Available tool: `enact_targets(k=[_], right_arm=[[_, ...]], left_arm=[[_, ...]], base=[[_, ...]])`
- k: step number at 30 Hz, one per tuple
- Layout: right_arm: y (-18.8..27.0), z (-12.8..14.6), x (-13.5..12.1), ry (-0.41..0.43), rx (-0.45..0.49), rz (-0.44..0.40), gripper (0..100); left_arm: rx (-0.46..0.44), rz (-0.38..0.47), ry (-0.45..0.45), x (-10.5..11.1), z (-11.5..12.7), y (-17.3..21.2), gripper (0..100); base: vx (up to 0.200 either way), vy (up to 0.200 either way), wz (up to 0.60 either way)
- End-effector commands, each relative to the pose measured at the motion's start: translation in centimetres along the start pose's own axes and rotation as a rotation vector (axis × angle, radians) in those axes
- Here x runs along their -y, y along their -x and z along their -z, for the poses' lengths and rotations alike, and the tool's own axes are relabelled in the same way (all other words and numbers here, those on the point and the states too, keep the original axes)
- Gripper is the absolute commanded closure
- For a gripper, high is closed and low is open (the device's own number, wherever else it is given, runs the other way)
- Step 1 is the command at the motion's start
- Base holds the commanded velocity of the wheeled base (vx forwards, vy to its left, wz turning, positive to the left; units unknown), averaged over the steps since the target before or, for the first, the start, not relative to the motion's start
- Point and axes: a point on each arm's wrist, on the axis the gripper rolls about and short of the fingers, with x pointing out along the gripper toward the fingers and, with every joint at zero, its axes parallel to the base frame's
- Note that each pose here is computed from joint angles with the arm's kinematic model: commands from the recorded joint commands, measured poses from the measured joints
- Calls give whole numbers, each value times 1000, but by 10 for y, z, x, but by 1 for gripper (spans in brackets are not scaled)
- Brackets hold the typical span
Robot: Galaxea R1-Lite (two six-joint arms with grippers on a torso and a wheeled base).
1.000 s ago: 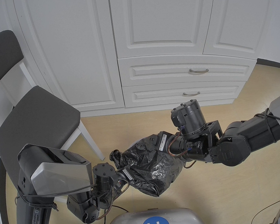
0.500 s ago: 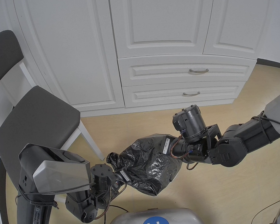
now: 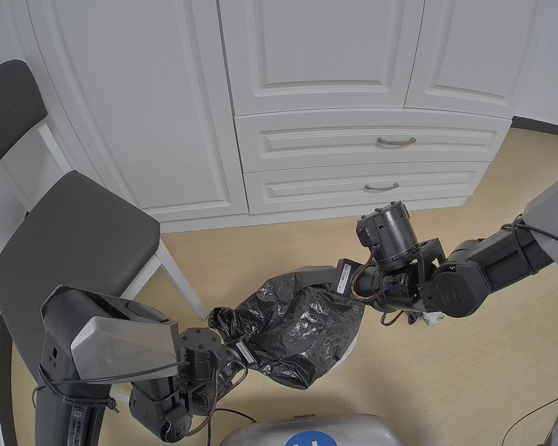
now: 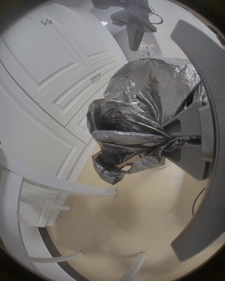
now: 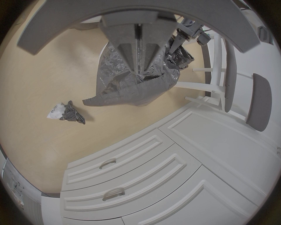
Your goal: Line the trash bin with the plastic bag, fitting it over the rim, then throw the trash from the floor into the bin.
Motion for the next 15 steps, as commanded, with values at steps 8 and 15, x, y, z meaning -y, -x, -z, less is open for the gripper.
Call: enact_targets(k=[8,15], right_arm=[[-49,-6,33,24,40,156,100],[-90,10,30,-96,67,99,100]], left_arm=[[11,-1,-6,1,-8,8,100],[-19,-11,-19,1,-2,17,100]], base=[[0,0,0],[0,0,0]])
